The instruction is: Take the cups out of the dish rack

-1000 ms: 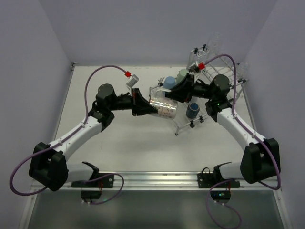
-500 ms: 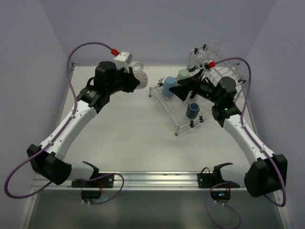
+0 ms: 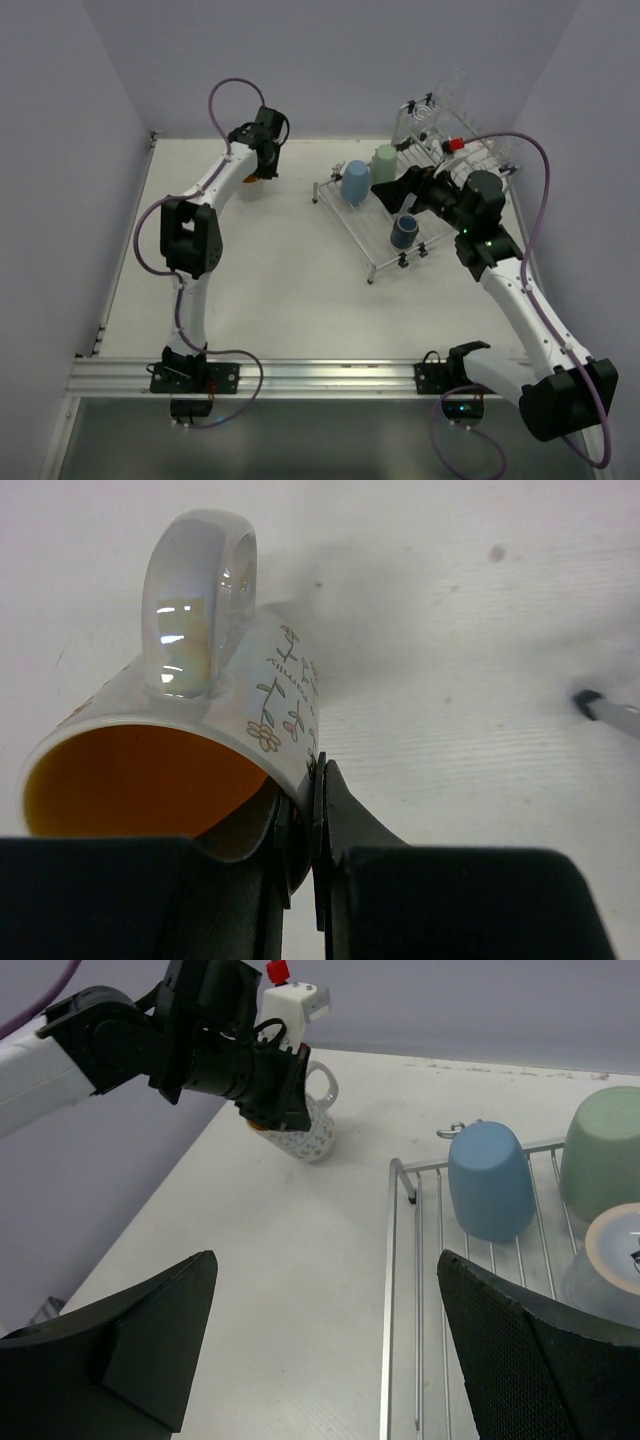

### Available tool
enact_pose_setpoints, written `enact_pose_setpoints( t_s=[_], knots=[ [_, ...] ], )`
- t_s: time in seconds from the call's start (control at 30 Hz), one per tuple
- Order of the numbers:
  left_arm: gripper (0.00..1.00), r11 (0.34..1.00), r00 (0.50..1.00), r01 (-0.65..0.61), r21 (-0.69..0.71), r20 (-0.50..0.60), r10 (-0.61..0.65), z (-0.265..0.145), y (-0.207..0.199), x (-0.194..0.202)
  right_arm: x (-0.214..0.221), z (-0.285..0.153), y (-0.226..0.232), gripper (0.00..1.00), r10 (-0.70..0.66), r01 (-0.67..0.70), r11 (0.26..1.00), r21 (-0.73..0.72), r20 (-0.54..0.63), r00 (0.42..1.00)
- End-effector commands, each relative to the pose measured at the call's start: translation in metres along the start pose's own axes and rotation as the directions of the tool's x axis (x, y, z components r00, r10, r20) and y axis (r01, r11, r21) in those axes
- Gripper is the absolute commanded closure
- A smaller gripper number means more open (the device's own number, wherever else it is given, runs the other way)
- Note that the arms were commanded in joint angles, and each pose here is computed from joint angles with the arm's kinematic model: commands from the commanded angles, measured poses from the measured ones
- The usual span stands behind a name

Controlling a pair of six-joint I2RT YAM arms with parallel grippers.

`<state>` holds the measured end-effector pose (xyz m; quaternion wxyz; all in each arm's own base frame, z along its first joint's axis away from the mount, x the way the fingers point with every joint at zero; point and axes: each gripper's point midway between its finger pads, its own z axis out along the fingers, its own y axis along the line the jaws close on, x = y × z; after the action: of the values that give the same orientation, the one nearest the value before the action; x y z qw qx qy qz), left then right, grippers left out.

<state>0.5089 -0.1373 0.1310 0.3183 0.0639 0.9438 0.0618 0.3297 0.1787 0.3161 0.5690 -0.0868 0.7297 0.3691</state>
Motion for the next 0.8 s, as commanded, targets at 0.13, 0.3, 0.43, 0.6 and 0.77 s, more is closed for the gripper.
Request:
enact_pose_setpoints(
  t_s=[0.13,0.3,0.43,0.6,0.77],
  knots=[
    [1.0,0.98,0.993,0.113,-0.164,0.058,-0.105,-0.014,0.105,-0.034,-0.003,-0.003,-0.003,0.05,-0.034,0.034,0.999,0.025,-0.003,0.999],
    [1.0,0.974,0.986,0.165,-0.156,0.046,-0.159,-0.004,0.13,-0.025,0.002,0.001,-0.002,0.05,-0.015,0.015,1.0,0.009,-0.024,1.0],
    [1.0,0.971,0.98,0.201,-0.127,0.023,-0.2,0.007,0.14,-0.019,0.005,0.005,-0.005,0.05,-0.003,0.004,1.0,0.017,-0.043,0.999],
    [0.97,0.962,0.97,0.243,-0.127,0.003,-0.245,0.019,0.151,-0.01,0.011,0.01,-0.013,0.05,-0.004,0.009,0.998,0.068,-0.074,0.997],
    [0.65,0.955,0.961,0.274,-0.116,0.008,-0.275,0.021,0.158,-0.01,0.017,0.016,-0.03,0.05,-0.014,0.029,0.988,0.152,-0.098,0.995]
  ],
)
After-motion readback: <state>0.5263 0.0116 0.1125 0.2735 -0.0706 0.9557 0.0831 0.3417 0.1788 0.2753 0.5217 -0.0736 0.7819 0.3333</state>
